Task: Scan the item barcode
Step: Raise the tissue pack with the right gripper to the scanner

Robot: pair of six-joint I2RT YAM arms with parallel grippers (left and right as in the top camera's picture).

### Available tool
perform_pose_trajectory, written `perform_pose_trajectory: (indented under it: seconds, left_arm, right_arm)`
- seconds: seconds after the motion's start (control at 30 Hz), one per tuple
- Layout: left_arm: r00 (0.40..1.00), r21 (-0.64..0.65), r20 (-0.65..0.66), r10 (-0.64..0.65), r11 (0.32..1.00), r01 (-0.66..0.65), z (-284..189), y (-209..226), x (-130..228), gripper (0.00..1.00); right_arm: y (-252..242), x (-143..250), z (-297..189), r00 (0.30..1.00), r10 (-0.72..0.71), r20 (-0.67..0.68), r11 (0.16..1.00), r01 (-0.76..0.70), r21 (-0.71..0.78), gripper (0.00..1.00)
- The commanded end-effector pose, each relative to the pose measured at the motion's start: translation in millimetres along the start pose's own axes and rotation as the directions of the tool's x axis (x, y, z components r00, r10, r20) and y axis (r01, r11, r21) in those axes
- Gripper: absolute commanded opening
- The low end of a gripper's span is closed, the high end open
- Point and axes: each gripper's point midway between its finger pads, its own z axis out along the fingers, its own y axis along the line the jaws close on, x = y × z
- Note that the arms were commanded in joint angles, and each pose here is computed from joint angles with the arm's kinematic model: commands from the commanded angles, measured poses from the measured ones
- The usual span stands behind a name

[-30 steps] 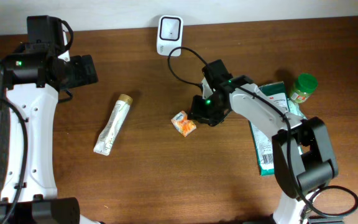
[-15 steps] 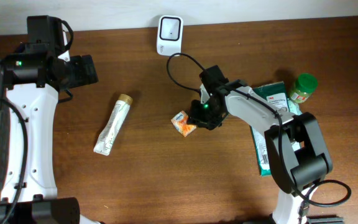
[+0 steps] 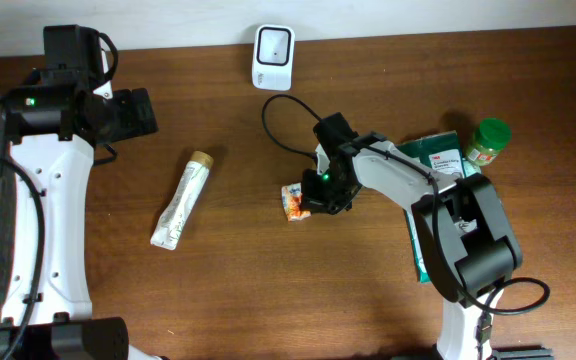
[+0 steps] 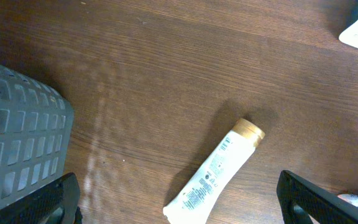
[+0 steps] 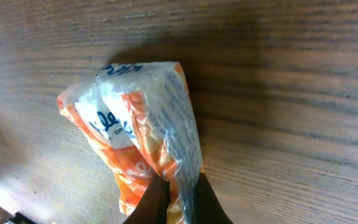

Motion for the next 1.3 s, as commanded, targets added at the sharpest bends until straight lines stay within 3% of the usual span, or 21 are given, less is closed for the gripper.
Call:
perform_pose_trajectory:
  seconds: [0.0, 0.1, 0.2, 0.43, 0.6, 0.7, 1.1, 1.27]
  left_arm:
    - [1.0, -0.009, -0.001, 0.002, 1.0, -0.002, 0.4, 2.6, -0.2, 0.99]
    - [1.0, -0.009, -0.001, 0.002, 1.0, -0.002, 0.4, 2.6, -0.2, 0.99]
    - [1.0, -0.009, -0.001, 0.002, 1.0, -0.002, 0.4, 2.6, -0.2, 0.99]
    - [1.0, -0.009, -0.001, 0.002, 1.0, -0.002, 0.4, 2.6, -0.2, 0.99]
    - [1.0, -0.009, -0.001, 0.002, 1.0, -0.002, 0.4, 2.6, -0.2, 0.99]
    - [1.0, -0.009, -0.001, 0.002, 1.0, -0.002, 0.4, 2.6, -0.2, 0.99]
    - [1.0, -0.009, -0.001, 0.002, 1.0, -0.002, 0.4, 2.6, -0.2, 0.99]
    - [1.0, -0.009, -0.001, 0.002, 1.0, -0.002, 0.4, 2.6, -0.2, 0.99]
  right_arm:
    - [7.1, 0.3, -18.4, 0.999, -0.041, -0.016, 0.997, 0.04, -0.06, 0.04]
    - [63.7, 4.0, -71.3, 0.98, -0.199, 0.018, 0.919, 0.193, -0.344, 0.04]
    - [104.9, 12.1, -131.0, 0.95, -0.297, 0.099, 0.744, 0.295, -0.599, 0.04]
    - [128.7, 29.7, -206.3, 0.909, -0.388, 0.153, 0.399, 0.315, -0.861, 0.04]
    - [112.9, 15.7, -217.1, 0.968, -0.252, 0.003, 0.466, 0.124, -0.876, 0.04]
    - [104.4, 8.7, -225.3, 0.979, -0.205, -0.016, 0.475, 0.085, -0.876, 0.04]
    - [97.2, 18.0, -284.8, 0.967, -0.195, 0.163, 0.447, 0.235, -0.863, 0.04]
    - [101.5, 10.9, -262.2, 0.956, -0.197, 0.216, 0.532, 0.289, -0.796, 0.04]
